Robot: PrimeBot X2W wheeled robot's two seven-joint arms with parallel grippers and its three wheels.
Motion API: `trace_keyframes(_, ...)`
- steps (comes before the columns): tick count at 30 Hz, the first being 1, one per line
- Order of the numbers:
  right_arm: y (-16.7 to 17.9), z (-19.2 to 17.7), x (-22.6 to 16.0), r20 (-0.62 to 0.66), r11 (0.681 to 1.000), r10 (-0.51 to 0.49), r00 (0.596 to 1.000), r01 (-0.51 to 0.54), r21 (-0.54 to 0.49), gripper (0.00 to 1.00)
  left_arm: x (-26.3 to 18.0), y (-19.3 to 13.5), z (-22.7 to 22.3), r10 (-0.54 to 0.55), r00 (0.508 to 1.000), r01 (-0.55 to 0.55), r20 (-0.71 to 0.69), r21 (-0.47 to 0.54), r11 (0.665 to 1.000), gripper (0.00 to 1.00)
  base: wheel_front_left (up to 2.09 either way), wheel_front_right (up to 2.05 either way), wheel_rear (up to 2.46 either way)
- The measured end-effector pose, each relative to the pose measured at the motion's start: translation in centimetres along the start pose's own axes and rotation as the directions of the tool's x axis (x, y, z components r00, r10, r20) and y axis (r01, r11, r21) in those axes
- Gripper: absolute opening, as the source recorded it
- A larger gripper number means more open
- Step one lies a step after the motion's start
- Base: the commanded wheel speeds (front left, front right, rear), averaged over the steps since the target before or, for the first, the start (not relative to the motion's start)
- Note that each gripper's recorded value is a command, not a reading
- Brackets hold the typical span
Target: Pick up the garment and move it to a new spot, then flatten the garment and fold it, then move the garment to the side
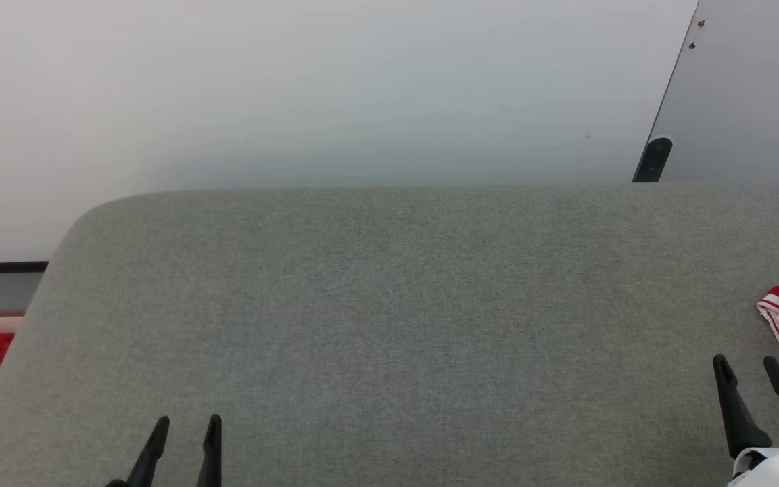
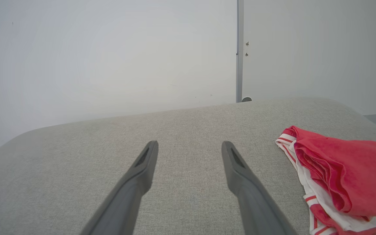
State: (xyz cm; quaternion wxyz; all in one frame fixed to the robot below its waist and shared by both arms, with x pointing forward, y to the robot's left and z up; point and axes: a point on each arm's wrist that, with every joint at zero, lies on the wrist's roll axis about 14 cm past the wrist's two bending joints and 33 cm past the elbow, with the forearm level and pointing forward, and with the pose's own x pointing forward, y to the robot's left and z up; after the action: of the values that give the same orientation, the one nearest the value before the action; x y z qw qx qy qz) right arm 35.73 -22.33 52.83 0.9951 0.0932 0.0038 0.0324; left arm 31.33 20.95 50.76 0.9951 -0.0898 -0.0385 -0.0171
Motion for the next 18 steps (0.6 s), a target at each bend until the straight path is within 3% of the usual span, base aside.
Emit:
trace_keyframes(16, 0.7, -0.5, 0.0, -0.009, 1.000, 0.014, 1.000, -0.013, 0.016, 1.00, 0.1, 0.0, -0.1, 0.006, 1.000, -0.006, -0.004, -0.027, 1.000, 1.00, 0.00, 0.00, 0.00)
trace_keyframes(17, 0.7, -0.8, 0.0, -0.019, 1.000, 0.011, 1.000, -0.011, 0.020, 0.00, 0.0, 0.0, -0.4, 0.008, 1.000, -0.008, -0.014, -0.030, 1.000, 0.00, 0.00, 0.00, 0.00)
trace_keyframes(18, 0.6, -1.4, -0.2, -0.034, 1.000, 0.006, 0.999, -0.006, 0.027, 0.00, -0.1, 0.0, -0.9, 0.012, 0.999, -0.013, -0.030, -0.034, 0.999, 0.00, 0.00, 0.00, 0.00)
